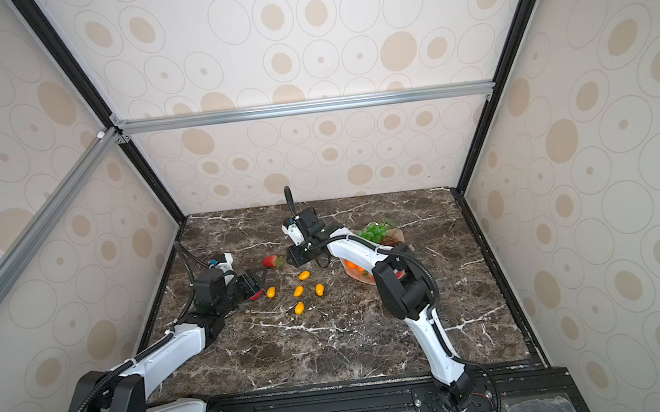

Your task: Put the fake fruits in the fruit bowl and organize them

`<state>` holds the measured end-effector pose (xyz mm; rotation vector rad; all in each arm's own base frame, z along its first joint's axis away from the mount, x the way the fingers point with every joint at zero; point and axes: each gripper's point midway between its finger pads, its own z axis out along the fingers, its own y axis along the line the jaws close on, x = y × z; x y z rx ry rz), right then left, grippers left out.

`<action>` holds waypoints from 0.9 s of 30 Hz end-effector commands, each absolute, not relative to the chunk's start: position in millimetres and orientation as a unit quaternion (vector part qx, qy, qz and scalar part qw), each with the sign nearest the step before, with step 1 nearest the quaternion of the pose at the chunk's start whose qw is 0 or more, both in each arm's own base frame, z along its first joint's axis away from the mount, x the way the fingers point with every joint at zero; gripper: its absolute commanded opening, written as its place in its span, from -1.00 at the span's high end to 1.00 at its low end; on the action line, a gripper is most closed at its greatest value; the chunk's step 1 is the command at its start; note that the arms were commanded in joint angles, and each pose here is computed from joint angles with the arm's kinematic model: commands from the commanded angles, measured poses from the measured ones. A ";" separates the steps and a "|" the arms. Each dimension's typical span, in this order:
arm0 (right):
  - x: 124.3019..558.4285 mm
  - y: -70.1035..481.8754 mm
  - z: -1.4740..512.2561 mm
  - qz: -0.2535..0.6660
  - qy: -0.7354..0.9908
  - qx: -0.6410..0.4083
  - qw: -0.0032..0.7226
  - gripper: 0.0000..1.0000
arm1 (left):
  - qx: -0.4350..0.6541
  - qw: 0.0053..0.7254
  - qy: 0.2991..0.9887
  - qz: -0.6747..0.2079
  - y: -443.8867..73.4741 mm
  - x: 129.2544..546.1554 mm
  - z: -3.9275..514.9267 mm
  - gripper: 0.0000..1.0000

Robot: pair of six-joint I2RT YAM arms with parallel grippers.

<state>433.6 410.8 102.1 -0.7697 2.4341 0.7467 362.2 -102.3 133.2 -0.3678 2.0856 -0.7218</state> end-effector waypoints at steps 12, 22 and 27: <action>456.6 443.1 74.1 0.311 0.885 -0.289 0.192 0.19 | -0.163 0.446 0.817 -0.326 -89.0 374.3 143.2 -0.53; 463.8 446.6 60.2 0.322 0.887 -0.279 0.180 0.19 | -0.166 0.444 0.818 -0.326 -87.8 373.9 139.3 -0.53; 467.4 448.9 54.7 0.325 0.887 -0.274 0.180 0.20 | -0.167 0.444 0.817 -0.327 -87.5 372.5 139.2 -0.53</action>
